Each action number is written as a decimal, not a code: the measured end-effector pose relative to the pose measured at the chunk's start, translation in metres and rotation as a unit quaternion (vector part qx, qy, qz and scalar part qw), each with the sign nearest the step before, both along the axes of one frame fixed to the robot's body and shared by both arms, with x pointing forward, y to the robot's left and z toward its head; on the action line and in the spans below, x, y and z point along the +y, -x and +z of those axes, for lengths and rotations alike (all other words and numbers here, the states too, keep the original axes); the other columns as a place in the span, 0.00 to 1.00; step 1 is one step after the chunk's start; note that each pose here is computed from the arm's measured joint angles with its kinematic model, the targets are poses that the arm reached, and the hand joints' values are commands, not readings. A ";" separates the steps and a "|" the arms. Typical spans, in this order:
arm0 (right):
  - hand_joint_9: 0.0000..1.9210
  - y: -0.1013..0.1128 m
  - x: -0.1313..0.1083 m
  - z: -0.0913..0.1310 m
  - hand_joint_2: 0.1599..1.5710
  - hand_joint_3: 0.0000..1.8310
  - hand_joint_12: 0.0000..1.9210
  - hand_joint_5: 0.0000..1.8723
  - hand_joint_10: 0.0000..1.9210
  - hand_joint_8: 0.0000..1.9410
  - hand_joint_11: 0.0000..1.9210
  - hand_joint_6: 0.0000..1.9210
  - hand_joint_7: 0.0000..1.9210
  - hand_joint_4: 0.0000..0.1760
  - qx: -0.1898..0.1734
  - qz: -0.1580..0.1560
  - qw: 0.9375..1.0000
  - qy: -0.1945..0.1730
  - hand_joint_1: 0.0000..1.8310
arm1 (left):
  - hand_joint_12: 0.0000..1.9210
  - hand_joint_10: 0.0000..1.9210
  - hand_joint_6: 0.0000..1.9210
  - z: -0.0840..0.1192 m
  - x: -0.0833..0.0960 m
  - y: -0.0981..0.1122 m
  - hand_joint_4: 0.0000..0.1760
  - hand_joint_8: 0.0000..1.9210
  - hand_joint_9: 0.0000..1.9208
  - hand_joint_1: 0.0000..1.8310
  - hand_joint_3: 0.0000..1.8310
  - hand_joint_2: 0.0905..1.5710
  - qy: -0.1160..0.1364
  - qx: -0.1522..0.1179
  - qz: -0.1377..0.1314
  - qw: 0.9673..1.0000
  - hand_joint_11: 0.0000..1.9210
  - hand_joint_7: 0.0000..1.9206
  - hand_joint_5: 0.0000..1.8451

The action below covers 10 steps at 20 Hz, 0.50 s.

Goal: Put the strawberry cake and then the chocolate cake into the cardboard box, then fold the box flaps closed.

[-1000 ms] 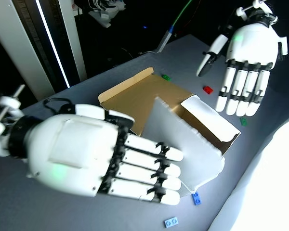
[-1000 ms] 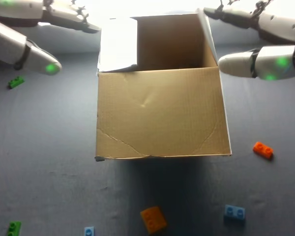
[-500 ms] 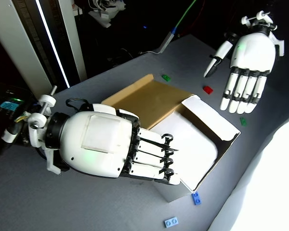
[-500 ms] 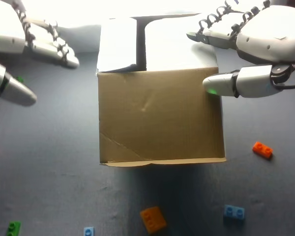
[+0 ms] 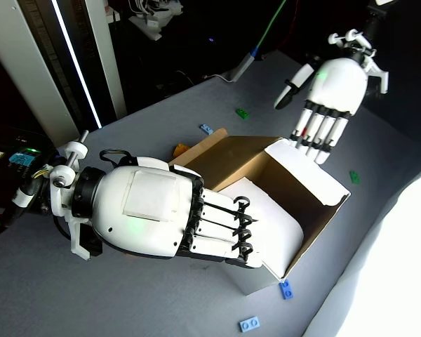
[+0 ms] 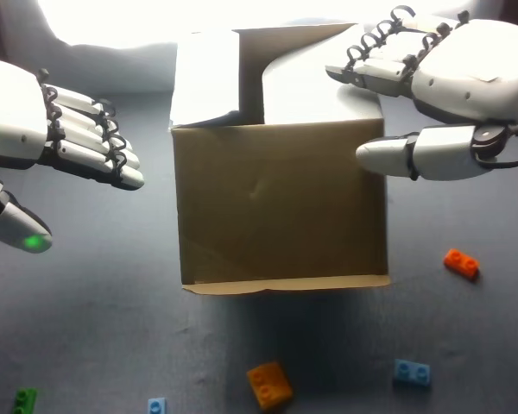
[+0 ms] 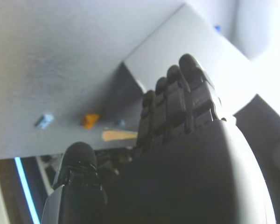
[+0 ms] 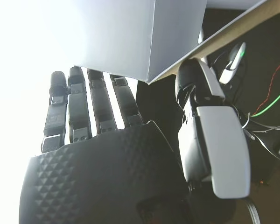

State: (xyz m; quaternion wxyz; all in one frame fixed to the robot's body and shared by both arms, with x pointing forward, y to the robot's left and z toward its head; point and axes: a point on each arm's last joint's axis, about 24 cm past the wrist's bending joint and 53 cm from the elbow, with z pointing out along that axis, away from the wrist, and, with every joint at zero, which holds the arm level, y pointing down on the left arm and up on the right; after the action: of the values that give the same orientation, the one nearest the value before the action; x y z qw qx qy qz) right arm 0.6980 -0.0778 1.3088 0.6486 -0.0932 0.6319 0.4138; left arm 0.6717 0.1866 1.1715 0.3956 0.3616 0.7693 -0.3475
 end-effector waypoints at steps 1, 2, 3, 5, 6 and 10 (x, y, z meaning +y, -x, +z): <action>0.08 0.001 -0.001 0.000 0.78 0.00 0.19 0.06 0.00 0.00 0.00 0.00 0.10 0.00 0.003 0.000 1.000 -0.002 0.00 | 0.32 0.00 0.00 -0.001 -0.001 0.002 0.00 0.00 0.09 0.00 0.00 0.79 0.002 -0.001 -0.002 1.000 0.00 0.08 0.08; 0.08 0.004 -0.002 0.004 0.78 0.00 0.18 0.06 0.00 0.00 0.00 0.00 0.10 0.00 0.005 0.001 1.000 -0.005 0.00 | 0.32 0.00 0.00 0.001 -0.001 0.006 0.01 0.00 0.08 0.00 0.00 0.79 0.007 -0.005 -0.006 1.000 0.00 0.07 0.07; 0.08 0.005 -0.006 0.006 0.78 0.00 0.18 0.05 0.00 0.00 0.00 0.00 0.10 0.00 0.007 -0.001 1.000 -0.008 0.00 | 0.34 0.00 0.00 -0.002 -0.004 0.010 0.01 0.00 0.09 0.00 0.00 0.78 0.006 -0.002 -0.013 1.000 0.00 0.08 0.07; 0.08 0.009 -0.016 0.013 0.78 0.00 0.18 0.05 0.00 0.00 0.00 0.00 0.09 0.00 0.009 -0.006 1.000 -0.020 0.00 | 0.34 0.00 0.00 -0.005 -0.011 0.022 0.01 0.00 0.09 0.00 0.00 0.78 0.010 0.008 -0.030 0.999 0.00 0.08 0.08; 0.08 0.011 -0.021 0.014 0.78 0.00 0.18 0.05 0.00 0.00 0.00 0.00 0.09 0.00 0.012 -0.009 1.000 -0.024 0.00 | 0.34 0.00 0.00 -0.007 -0.013 0.027 0.01 0.00 0.09 0.00 0.00 0.78 0.012 0.012 -0.038 0.999 0.00 0.08 0.07; 0.08 0.018 -0.047 0.015 0.77 0.00 0.18 0.06 0.00 0.00 0.00 0.00 0.09 0.00 0.029 -0.028 0.999 -0.032 0.00 | 0.33 0.00 0.00 -0.010 -0.021 0.044 0.01 0.00 0.09 0.00 0.00 0.78 0.022 0.028 -0.056 0.998 0.00 0.08 0.06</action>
State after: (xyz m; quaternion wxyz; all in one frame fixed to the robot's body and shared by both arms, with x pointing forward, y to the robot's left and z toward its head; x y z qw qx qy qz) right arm 0.6799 -0.1243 1.3236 0.6438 -0.0426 0.6394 0.4182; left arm 0.6279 0.1654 1.1610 0.3616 0.3851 0.7509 -0.3963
